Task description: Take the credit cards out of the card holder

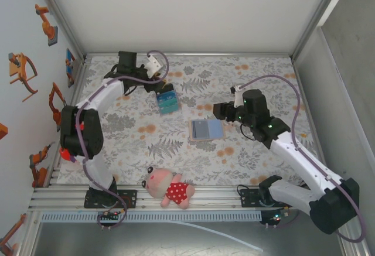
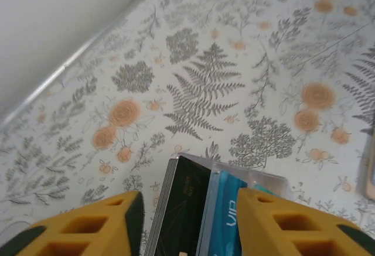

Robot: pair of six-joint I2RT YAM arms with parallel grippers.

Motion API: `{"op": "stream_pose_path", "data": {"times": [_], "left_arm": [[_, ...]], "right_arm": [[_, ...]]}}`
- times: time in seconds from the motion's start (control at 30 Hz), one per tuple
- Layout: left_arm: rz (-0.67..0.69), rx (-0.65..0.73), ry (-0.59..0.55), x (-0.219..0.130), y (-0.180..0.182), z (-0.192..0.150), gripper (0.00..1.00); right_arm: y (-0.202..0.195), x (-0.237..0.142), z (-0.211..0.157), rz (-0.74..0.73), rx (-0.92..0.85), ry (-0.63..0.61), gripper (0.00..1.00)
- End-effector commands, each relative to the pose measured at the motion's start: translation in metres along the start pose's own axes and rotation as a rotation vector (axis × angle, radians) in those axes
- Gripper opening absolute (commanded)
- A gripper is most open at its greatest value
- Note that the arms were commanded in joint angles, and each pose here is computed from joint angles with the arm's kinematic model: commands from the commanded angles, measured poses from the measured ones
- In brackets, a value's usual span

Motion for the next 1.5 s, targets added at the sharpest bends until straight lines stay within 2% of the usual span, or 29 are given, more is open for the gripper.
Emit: {"op": "stream_pose_path", "data": {"times": [0.0,0.03,0.13,0.17,0.3,0.5,0.7,1.17,1.33,1.47], "left_arm": [[0.093,-0.155,-0.216,-0.027,0.000,0.033,0.63],[0.109,-0.198,-0.257,-0.034,-0.002,0.034,0.70],[0.150,-0.358,-0.354,-0.050,-0.011,0.029,0.99],[0.163,-0.408,-0.370,-0.053,-0.015,0.024,0.97],[0.227,-0.539,-0.391,-0.062,-0.032,0.003,0.97],[0.377,-0.649,-0.388,-0.080,-0.052,-0.028,0.97],[0.470,-0.737,-0.393,-0.105,-0.055,-0.041,0.97],[0.652,-0.926,-0.415,-0.135,-0.052,-0.071,0.98],[0.643,-0.912,-0.407,-0.135,-0.053,-0.071,1.00],[0.634,-0.907,-0.420,-0.135,-0.054,-0.068,0.97]], "right_arm": [[0.003,0.012,-0.010,-0.013,0.021,0.079,0.69],[0.002,0.016,-0.015,-0.026,0.025,0.108,0.68],[0.001,0.033,-0.032,-0.056,0.043,0.205,0.62],[0.003,0.038,-0.037,-0.064,0.040,0.236,0.60],[0.010,0.057,-0.064,-0.105,0.001,0.364,0.56],[0.025,0.083,-0.096,-0.123,-0.046,0.502,0.53],[0.034,0.102,-0.117,-0.144,-0.096,0.587,0.50],[0.026,0.124,-0.137,-0.216,-0.159,0.641,0.50],[0.024,0.128,-0.139,-0.227,-0.160,0.636,0.50],[0.022,0.130,-0.142,-0.234,-0.160,0.642,0.50]]}}
Point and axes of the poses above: each hand's point on the last joint's axis, 136 mm out from that joint toward the fingers, its own x axis out along the fingers, its own y axis along the line the jaws close on, z = x × y, the point moved 3 cm from there along -x, back along the fingers
